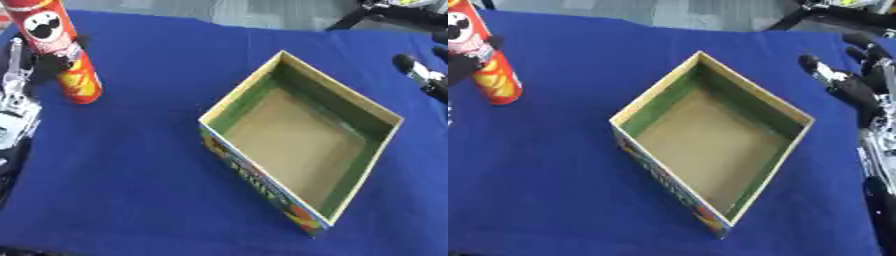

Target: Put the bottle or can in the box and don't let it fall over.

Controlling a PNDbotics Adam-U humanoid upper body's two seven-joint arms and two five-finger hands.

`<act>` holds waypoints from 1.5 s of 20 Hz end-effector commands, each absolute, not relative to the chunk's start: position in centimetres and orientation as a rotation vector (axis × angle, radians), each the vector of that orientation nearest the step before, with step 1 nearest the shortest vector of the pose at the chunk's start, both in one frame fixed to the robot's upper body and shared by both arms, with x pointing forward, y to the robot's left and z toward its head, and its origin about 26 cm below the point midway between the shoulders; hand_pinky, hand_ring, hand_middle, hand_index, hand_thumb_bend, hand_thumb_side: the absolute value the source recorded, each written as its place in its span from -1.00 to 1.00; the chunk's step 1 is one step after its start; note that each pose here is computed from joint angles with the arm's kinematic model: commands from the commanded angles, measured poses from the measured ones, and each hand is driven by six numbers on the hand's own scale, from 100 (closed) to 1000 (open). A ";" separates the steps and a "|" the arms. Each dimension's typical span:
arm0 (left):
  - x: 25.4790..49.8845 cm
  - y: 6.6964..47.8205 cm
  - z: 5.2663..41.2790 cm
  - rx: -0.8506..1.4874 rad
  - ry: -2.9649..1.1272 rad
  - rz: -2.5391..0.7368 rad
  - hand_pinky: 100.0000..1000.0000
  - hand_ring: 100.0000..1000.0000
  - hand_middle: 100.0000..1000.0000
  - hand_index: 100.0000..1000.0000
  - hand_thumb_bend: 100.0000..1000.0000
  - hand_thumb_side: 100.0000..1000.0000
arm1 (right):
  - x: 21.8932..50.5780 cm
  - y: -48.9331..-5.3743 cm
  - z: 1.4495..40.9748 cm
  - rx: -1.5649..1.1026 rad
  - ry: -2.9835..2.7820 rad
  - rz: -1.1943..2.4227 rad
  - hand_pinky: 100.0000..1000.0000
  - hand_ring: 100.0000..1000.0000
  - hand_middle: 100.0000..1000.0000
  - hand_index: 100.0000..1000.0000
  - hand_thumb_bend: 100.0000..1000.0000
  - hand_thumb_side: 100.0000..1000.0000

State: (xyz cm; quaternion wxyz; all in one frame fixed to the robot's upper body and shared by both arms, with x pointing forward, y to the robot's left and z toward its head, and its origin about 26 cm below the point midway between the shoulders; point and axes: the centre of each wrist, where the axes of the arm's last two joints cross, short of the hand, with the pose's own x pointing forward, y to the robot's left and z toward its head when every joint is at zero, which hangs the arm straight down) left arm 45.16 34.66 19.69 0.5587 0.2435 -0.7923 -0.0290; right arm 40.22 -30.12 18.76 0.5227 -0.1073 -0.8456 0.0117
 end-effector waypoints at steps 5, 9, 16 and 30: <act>45.2 35.2 21.1 0.574 -1.899 -0.019 0.60 1.00 0.44 0.02 -0.25 -0.42 | 40.2 -30.3 19.9 -0.260 -2.054 0.029 0.41 0.96 1.00 0.58 0.50 -0.54; 45.2 35.3 21.2 0.564 -1.900 -0.006 0.60 1.00 0.42 -0.02 -0.46 -0.44 | 40.2 -30.3 19.8 -0.260 -2.053 0.026 0.41 0.96 1.00 0.58 0.49 -0.53; 45.0 35.4 21.6 0.555 -1.901 0.005 0.62 1.00 0.42 -0.16 -0.63 -0.42 | 40.1 -30.3 19.5 -0.261 -2.048 0.021 0.42 0.96 1.00 0.58 0.48 -0.52; 43.6 32.2 25.0 0.493 -1.976 -0.096 0.63 1.00 0.44 -0.24 -0.64 -0.45 | 40.0 -30.3 19.2 -0.266 -2.040 0.016 0.42 0.96 1.00 0.58 0.47 -0.50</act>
